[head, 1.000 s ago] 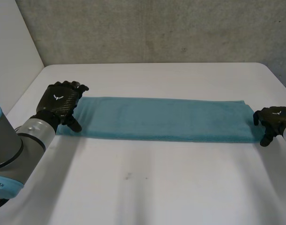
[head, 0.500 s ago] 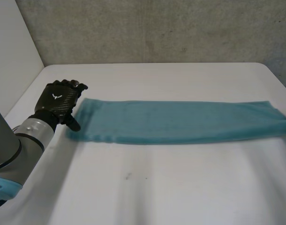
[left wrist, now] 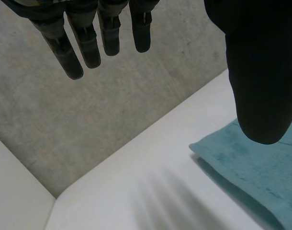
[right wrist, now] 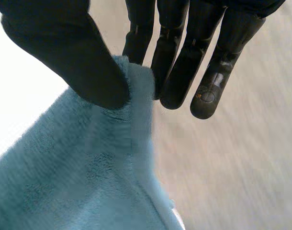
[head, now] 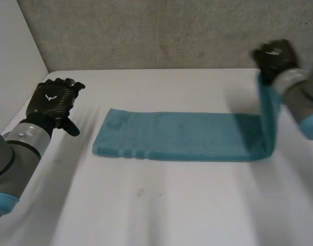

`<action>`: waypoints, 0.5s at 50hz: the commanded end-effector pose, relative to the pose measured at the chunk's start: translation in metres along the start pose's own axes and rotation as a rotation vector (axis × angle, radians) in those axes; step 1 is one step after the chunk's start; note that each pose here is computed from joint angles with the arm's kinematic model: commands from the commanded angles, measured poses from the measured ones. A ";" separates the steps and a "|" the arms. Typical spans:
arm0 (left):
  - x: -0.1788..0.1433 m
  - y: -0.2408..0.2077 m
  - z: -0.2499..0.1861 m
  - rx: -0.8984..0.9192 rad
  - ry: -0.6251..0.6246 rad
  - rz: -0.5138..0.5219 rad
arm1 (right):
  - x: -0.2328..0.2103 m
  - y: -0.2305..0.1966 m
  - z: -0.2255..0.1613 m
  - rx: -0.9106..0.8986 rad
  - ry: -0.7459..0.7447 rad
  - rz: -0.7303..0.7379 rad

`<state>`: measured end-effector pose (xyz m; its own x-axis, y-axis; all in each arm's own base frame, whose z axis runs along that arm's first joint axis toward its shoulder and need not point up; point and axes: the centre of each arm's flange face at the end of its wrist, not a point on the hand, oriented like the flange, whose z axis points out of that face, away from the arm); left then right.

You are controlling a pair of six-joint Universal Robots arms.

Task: Fold the laundry

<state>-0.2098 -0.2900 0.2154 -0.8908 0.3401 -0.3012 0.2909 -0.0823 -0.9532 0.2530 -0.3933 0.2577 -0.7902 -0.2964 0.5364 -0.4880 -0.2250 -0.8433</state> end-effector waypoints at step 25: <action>-0.008 -0.009 0.003 0.038 -0.019 0.005 | -0.266 -0.080 -0.069 0.334 -0.377 -0.027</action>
<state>-0.2016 -0.2935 0.2214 -0.9001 0.3140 -0.3020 0.2875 -0.0927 -0.9533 0.4886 -0.2145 0.1356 -0.4115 -0.6984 0.5856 -0.2804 -0.5144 -0.8104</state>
